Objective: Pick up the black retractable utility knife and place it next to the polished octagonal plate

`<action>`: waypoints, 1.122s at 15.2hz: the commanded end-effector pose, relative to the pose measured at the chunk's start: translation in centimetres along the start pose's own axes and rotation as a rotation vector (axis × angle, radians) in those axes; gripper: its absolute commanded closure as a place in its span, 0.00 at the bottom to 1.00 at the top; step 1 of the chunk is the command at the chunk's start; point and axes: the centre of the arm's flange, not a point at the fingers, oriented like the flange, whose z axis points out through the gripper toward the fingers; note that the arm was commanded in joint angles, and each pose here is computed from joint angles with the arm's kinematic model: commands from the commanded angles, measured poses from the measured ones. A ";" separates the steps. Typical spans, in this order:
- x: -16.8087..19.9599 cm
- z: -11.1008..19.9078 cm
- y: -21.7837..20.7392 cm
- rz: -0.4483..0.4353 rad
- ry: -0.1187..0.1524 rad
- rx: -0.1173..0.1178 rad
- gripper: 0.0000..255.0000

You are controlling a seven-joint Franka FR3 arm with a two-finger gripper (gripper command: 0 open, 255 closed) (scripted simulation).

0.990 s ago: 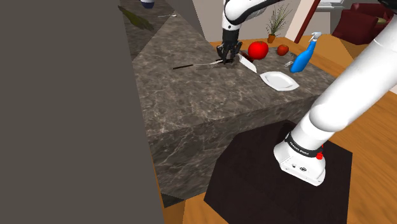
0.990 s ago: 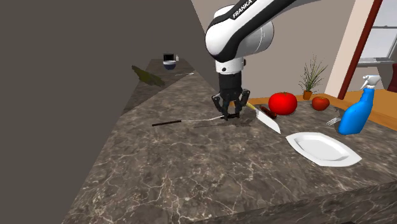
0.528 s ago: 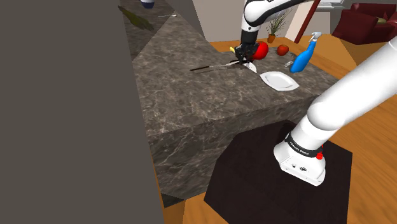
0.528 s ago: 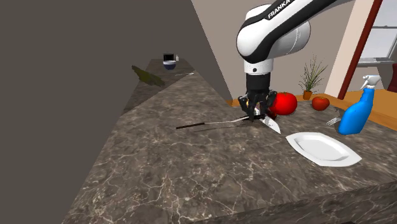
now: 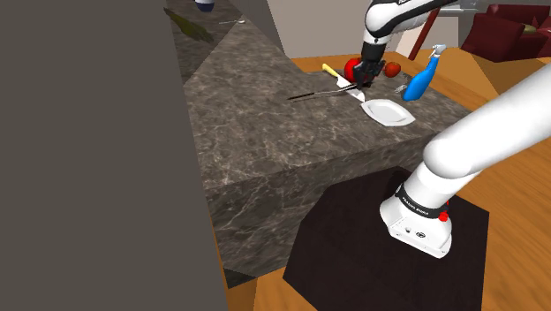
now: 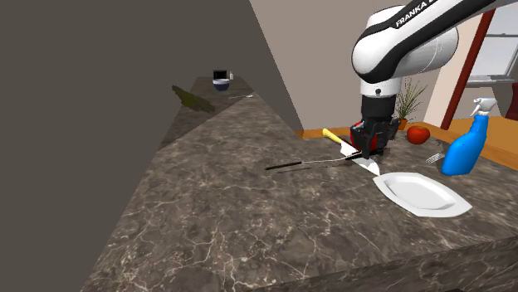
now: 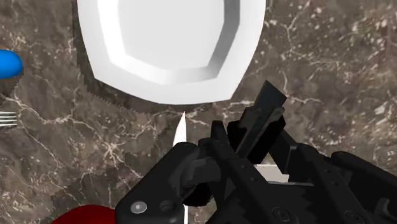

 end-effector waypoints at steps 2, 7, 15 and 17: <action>-1.4 0.4 3.7 -0.002 0.000 0.000 1.00; -3.4 1.3 10.0 -0.002 0.000 0.000 1.00; -6.5 2.6 20.0 -0.002 0.000 0.000 1.00; -7.3 2.9 22.5 -0.002 0.000 0.000 1.00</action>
